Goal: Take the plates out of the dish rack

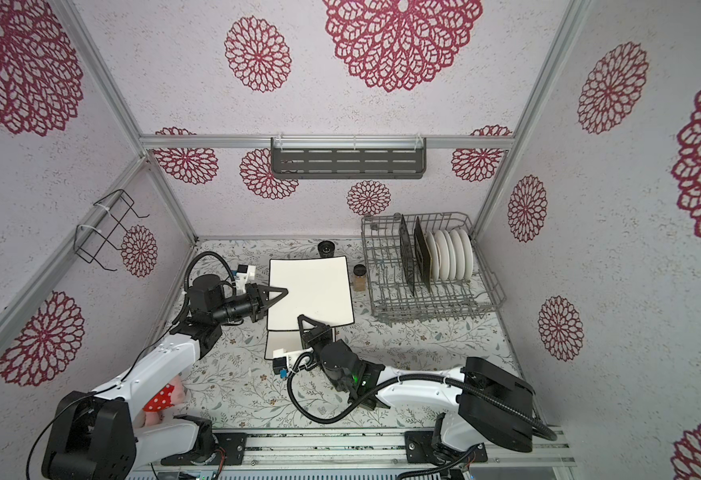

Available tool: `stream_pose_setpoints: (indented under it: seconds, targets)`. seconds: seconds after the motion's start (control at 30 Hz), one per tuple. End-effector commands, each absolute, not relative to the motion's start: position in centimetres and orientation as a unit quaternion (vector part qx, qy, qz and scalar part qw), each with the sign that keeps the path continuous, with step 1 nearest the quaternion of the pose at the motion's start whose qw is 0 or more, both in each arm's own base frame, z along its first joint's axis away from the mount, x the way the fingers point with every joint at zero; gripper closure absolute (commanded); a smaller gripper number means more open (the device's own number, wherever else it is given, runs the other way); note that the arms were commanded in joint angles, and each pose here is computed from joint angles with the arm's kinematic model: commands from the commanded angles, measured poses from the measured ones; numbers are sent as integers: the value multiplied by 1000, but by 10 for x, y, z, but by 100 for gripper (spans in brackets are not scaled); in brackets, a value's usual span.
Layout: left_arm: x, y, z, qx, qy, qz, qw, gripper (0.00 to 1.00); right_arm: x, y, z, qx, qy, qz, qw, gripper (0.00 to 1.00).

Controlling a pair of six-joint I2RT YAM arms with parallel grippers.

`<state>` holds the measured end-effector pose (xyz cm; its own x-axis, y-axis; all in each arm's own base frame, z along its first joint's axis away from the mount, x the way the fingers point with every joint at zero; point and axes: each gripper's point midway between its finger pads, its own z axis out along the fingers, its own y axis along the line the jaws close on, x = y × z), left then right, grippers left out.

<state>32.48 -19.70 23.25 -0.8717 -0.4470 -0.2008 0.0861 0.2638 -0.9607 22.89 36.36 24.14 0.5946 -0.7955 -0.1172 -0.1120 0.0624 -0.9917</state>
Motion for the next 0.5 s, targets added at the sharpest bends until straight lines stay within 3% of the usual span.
stream_pose_setpoints:
  seconds: [0.0,0.2,0.47]
  targets:
    - [319,-204,245,-64,758,-602,243,100,235,357,281,-574,358,-282,680,95]
    - [321,-204,244,-64,763,-594,245,100,235,355,278,-573,357,-284,681,89]
    - [326,-201,247,-67,770,-581,256,100,231,351,273,-575,349,-280,685,60]
